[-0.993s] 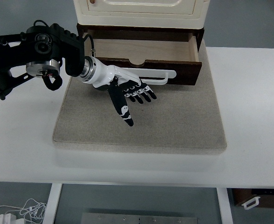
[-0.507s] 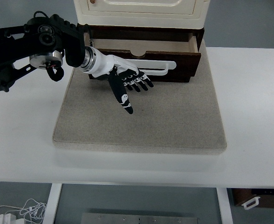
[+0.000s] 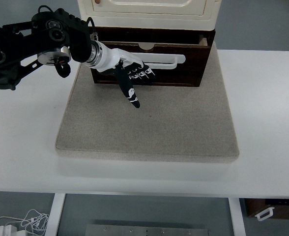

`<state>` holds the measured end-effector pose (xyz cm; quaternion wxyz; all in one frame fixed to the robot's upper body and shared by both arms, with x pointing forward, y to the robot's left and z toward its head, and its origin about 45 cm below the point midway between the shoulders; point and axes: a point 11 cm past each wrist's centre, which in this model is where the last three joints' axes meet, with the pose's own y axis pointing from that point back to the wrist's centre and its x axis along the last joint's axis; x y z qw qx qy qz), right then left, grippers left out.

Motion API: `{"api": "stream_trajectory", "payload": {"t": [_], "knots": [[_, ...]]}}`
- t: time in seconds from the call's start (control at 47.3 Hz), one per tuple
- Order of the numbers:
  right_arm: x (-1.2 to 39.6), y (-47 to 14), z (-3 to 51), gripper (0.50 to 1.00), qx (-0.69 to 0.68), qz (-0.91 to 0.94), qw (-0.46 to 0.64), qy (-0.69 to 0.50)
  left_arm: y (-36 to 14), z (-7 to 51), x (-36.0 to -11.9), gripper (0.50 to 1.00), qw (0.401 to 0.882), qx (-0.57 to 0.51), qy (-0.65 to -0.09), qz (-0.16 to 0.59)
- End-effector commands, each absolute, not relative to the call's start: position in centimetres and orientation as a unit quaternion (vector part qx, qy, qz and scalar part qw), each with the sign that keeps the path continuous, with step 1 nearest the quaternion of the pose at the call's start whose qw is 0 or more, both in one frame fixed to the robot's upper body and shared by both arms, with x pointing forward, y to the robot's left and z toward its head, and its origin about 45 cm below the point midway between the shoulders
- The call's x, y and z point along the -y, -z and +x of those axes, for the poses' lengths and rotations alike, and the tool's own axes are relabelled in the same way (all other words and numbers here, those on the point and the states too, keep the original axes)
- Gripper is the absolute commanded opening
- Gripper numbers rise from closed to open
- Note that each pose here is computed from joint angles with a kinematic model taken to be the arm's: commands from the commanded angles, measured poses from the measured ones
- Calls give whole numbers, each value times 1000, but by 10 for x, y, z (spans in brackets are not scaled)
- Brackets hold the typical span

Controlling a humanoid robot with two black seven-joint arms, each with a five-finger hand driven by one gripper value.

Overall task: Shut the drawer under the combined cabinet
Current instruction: 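Push the drawer front with the left hand toward the cabinet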

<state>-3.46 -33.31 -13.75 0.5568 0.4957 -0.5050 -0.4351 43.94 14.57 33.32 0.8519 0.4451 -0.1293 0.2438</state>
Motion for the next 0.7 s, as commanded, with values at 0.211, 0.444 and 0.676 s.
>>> {"api": "stream_trajectory", "payload": {"t": [0.211, 0.444, 0.676], "knots": [[333, 137, -35, 952, 505, 496, 557, 435, -335, 451, -157, 1000, 844, 121, -274, 446], [333, 138, -35, 952, 505, 496, 556, 435, -336, 457, -160, 1000, 840, 119, -292, 443], [333, 137, -35, 952, 505, 496, 557, 435, -336, 462, -165, 1000, 835, 117, -307, 442]]}}
